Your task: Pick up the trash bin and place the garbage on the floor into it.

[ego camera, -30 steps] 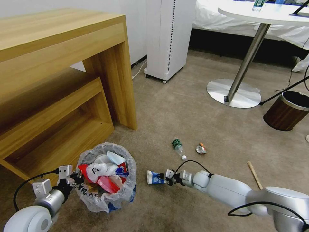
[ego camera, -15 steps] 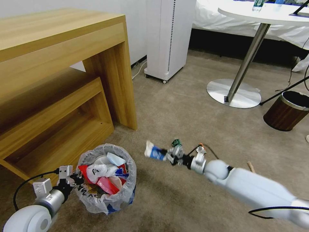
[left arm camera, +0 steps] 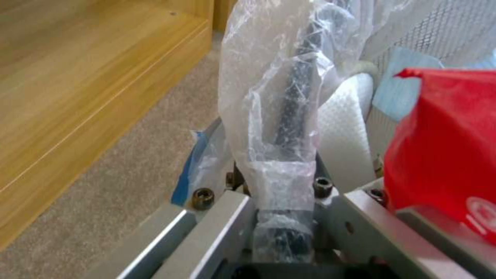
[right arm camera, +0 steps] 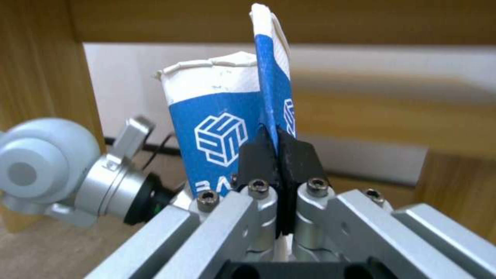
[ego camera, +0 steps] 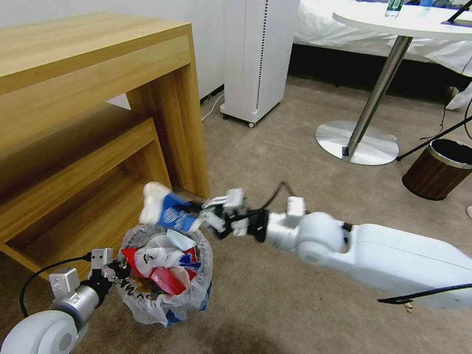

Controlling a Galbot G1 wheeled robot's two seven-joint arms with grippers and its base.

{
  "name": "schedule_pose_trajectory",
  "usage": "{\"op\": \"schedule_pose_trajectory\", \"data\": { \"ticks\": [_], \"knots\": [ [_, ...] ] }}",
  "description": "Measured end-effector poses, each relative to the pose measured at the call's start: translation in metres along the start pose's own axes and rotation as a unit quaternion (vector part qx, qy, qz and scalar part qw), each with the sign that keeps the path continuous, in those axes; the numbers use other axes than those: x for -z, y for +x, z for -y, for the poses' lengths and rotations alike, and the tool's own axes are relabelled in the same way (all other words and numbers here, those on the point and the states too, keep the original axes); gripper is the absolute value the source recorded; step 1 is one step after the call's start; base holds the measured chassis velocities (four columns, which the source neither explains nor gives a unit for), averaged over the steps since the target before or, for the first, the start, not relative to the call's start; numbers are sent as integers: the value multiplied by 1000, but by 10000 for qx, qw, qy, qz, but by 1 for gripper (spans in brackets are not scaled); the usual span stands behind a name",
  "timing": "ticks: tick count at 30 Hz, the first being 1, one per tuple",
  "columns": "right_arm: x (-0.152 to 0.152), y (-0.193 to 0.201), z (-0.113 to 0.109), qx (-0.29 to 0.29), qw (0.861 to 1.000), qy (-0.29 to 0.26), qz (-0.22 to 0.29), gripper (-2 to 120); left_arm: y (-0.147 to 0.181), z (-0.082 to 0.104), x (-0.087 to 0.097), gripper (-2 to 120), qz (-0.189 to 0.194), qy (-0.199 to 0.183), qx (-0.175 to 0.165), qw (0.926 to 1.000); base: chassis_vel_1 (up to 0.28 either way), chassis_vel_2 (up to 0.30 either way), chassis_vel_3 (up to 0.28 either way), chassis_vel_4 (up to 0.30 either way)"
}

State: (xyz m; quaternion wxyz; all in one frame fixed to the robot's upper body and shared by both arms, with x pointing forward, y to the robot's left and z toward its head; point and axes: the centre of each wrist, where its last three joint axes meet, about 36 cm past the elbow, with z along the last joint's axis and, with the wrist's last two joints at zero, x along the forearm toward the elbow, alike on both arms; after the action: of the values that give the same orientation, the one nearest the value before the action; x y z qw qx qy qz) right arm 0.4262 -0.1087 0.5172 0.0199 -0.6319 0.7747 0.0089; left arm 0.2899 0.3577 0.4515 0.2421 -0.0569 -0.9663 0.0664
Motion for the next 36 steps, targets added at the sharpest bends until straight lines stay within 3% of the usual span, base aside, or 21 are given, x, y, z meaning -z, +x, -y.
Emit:
{"op": "schedule_pose_trajectory", "data": {
  "ticks": [4, 15, 36],
  "knots": [
    [-10, -19, -16, -242, 9987, -183, -412, 0, 3, 3, 1, 1, 32, 15, -7, 10000, 0, 0, 0, 0],
    [-28, -26, -33, -809, 9868, -141, -1398, 0, 8, 4, 3, 1, 104, 20, 1, 9999, 0, 0, 0, 0],
    [-53, -50, -30, -1628, 9541, -36, -2514, 0, 9, 8, -2, 1, 128, 66, -34, 9999, 0, 0, 0, 0]
  ]
}}
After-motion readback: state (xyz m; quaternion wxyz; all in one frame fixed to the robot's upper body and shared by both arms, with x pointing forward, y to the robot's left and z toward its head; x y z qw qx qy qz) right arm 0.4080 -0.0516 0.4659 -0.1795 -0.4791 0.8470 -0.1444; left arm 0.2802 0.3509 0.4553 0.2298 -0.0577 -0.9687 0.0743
